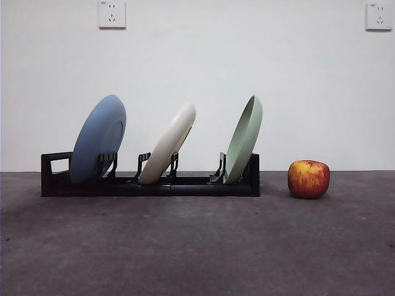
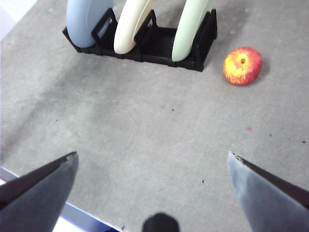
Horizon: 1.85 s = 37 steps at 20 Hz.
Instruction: Take the yellow plate from the plate rack,put the plate on the table,take the apple from the table,put the apple in the plate
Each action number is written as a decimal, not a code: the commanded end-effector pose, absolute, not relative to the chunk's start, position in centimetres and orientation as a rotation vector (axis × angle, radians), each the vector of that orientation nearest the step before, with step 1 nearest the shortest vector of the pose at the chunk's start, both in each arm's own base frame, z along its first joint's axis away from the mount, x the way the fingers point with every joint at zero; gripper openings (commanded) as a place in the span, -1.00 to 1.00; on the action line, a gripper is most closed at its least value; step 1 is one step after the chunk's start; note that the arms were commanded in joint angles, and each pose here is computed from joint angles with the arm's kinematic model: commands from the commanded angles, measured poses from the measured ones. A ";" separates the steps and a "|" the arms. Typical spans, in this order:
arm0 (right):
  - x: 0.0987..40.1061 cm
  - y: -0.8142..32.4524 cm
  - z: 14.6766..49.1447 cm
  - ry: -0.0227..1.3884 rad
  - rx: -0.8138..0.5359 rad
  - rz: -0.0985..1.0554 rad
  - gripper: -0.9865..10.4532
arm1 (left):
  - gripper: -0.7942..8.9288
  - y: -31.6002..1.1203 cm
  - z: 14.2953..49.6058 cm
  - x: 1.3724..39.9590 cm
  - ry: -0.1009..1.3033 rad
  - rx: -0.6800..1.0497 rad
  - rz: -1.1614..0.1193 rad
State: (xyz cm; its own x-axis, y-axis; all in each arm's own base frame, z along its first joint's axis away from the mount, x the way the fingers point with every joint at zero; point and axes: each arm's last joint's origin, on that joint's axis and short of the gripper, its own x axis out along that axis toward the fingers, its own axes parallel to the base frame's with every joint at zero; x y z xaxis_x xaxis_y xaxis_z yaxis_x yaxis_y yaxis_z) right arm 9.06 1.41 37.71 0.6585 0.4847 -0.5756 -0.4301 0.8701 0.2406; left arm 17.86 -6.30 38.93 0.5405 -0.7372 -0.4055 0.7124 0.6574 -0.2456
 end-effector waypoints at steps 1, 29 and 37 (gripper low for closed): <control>9.5 1.4 37.7 0.684 0.084 0.525 0.12 | 0.33 -8.3 39.8 20.5 0.487 0.030 -0.847; 11.3 1.4 37.1 0.750 0.102 0.523 0.11 | -0.47 -20.3 27.4 40.6 0.680 0.238 -0.657; 11.4 1.4 37.1 0.754 0.103 0.523 0.11 | -0.85 -20.3 27.3 40.5 0.703 0.188 -0.682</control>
State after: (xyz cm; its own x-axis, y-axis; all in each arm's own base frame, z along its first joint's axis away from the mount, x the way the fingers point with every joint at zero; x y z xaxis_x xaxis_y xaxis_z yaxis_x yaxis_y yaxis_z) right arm 11.46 1.41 36.97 0.6046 0.4847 -0.6321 -0.4070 0.8701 0.2780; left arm 40.32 -20.18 27.68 0.5616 -0.5147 -0.6478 0.6392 0.7670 -0.0553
